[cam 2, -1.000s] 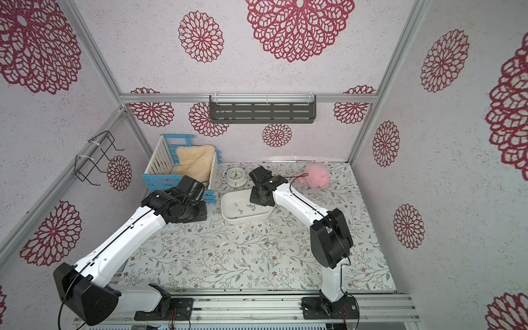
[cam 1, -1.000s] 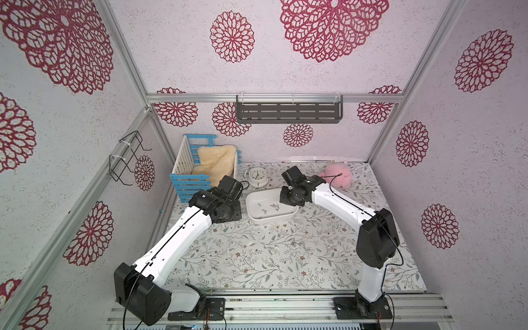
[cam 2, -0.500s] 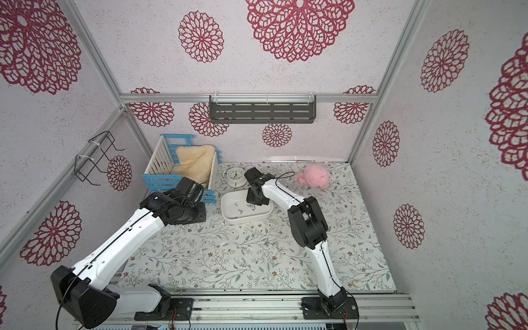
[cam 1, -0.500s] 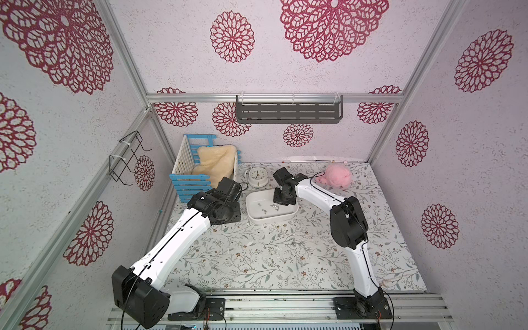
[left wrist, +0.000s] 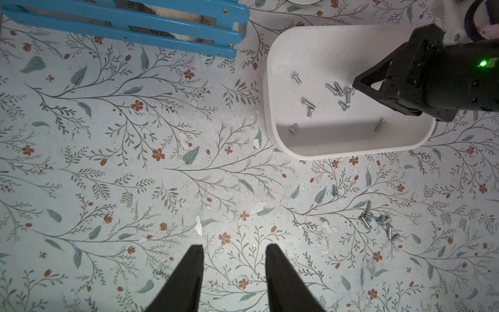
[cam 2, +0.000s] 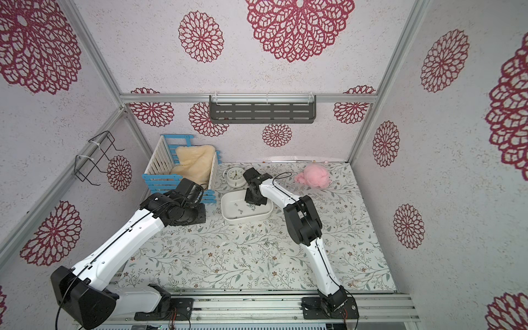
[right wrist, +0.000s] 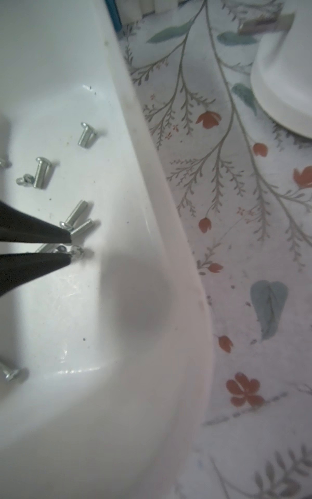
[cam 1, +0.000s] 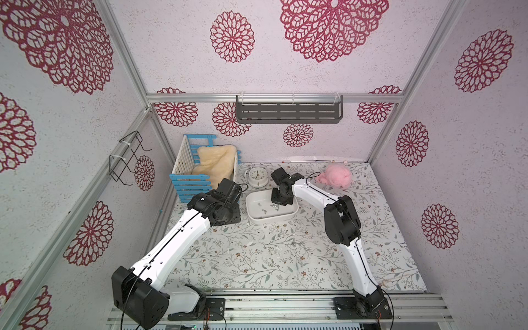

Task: Put the screws on the desktop into the storage box
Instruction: Place the screw in the storage box.

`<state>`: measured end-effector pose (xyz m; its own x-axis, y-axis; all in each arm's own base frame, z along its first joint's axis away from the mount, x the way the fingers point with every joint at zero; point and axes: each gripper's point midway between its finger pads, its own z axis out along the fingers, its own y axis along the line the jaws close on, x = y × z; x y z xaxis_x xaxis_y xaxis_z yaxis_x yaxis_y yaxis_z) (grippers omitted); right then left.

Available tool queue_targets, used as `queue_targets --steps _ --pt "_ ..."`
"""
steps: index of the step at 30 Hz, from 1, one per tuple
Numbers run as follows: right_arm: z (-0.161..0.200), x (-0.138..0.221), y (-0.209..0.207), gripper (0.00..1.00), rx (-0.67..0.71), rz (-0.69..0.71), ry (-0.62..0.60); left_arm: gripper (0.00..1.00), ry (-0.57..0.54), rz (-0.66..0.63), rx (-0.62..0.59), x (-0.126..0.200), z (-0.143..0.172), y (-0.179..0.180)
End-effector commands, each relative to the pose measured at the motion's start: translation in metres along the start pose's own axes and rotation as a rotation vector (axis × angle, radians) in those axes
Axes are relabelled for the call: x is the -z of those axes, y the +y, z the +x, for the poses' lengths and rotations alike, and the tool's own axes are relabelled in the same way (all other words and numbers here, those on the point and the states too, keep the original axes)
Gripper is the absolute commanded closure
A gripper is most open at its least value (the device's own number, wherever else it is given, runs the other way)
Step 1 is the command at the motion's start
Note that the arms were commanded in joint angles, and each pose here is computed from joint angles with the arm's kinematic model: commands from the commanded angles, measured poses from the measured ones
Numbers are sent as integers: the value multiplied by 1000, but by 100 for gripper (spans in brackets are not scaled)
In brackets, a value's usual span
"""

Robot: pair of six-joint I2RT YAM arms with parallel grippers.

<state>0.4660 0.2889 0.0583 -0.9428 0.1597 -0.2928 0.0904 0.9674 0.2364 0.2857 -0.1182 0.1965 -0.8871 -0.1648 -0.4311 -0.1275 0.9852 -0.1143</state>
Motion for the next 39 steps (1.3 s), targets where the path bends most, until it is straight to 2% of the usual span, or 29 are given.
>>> queue_targets --steps 1,7,13,20,26,33,39 --pt "-20 38 14 82 22 -43 -76 56 -16 19 14 3 -3 0" --pt "-30 77 27 78 41 -66 -137 54 9 28 19 -1 1 -3" --pt "-40 137 38 78 50 -95 -258 54 18 32 11 -3 4 -6" --pt "-25 188 21 78 14 -139 -373 54 36 46 -19 -12 12 -22" --pt "5 208 -20 77 -48 -132 -430 54 57 63 -58 -21 18 -44" --pt "49 206 -68 75 -135 -114 -432 54 88 88 -112 -33 29 -75" --pt "74 204 -104 73 -195 -76 -432 53 108 101 -168 -41 36 -104"
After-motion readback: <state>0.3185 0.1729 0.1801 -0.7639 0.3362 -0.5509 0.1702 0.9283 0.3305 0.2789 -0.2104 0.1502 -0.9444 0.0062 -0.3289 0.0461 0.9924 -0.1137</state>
